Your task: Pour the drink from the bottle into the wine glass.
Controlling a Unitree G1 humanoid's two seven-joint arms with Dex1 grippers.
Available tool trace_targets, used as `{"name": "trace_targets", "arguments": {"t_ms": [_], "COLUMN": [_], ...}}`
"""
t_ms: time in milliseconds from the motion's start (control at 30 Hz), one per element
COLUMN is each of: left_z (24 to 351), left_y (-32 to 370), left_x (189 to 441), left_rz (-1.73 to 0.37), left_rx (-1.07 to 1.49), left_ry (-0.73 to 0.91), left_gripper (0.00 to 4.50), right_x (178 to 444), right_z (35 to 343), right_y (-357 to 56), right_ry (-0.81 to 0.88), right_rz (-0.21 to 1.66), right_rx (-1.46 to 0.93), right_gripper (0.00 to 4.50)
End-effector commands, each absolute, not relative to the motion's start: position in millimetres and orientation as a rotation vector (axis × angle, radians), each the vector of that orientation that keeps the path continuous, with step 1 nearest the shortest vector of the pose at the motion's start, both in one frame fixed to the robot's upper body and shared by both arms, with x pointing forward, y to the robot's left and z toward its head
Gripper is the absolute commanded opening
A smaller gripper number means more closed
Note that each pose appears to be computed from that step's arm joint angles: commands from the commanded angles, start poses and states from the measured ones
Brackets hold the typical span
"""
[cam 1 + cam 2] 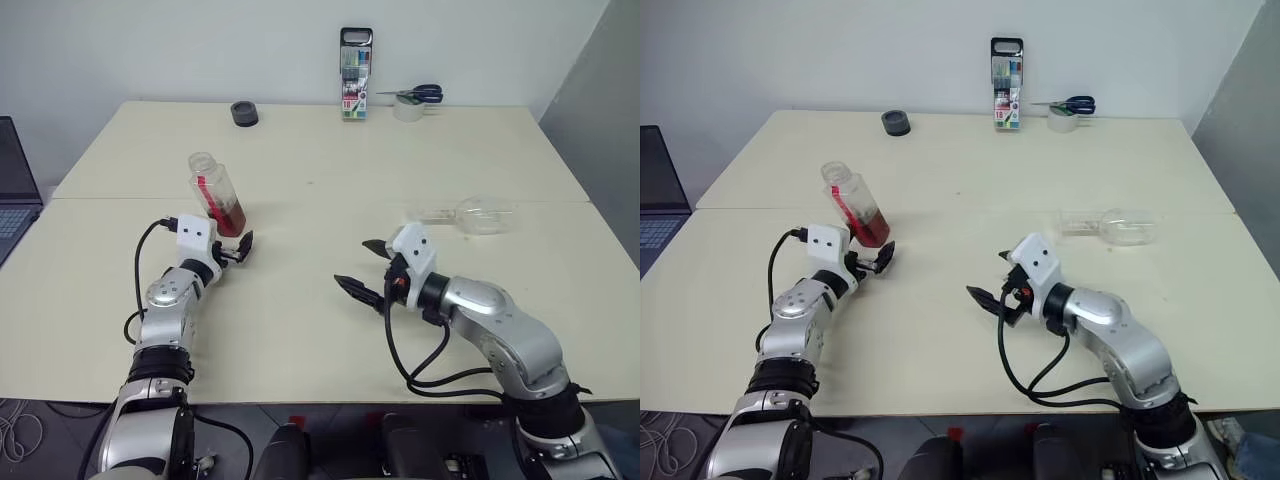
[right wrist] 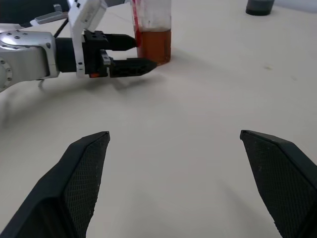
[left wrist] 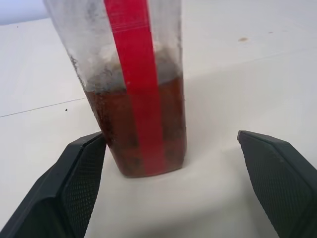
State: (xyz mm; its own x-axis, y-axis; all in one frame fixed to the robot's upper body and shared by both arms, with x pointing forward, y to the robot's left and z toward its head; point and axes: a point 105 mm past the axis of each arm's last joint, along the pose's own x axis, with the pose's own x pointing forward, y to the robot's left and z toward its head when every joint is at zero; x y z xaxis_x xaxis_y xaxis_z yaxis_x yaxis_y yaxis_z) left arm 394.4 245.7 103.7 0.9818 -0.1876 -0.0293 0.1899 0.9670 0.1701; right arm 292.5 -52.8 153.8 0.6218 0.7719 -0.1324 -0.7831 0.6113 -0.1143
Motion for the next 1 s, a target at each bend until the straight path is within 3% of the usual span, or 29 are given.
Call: {"name": "trace_targets", "arguments": {"t_ms": [33, 133, 333, 433, 500, 700, 1000], "left_z": [117, 115, 109, 121, 132, 150, 164], "left_y": [245, 240, 175, 152, 130, 117, 112], "left_x": [384, 368, 322, 320, 314, 321, 335], "left_rz": [-0.225, -0.276, -0.694, -0.834, -1.02, -1.201, -1.23], "left_rx": [0.177, 0.184, 0.185, 0.206, 0.253, 0.338, 0.352], "left_ry": [-0.026, -0.016, 0.039, 0.018, 0.01, -0.006, -0.047], "left_gripper": [4.49, 4.49, 4.49, 4.49, 4.49, 4.49, 4.49], "right_x": [285, 275, 286, 308, 323, 354, 389], "right_z": [160, 148, 148, 151, 155, 156, 146], "right_y": [-71, -89, -124, -141, -144, -155, -161], "right_ry": [0.057, 0.129, 0.176, 0.159, 0.14, 0.136, 0.137], "right_rz": [0.829, 0.796, 0.559, 0.363, 0.289, 0.138, 0.028], "right_rx": [-0.162, -0.118, 0.199, 0.391, 0.647, 0.933, 1.131], "right_gripper": [4.5, 4.5, 4.5, 4.5, 4.5, 4.5, 4.5]}}
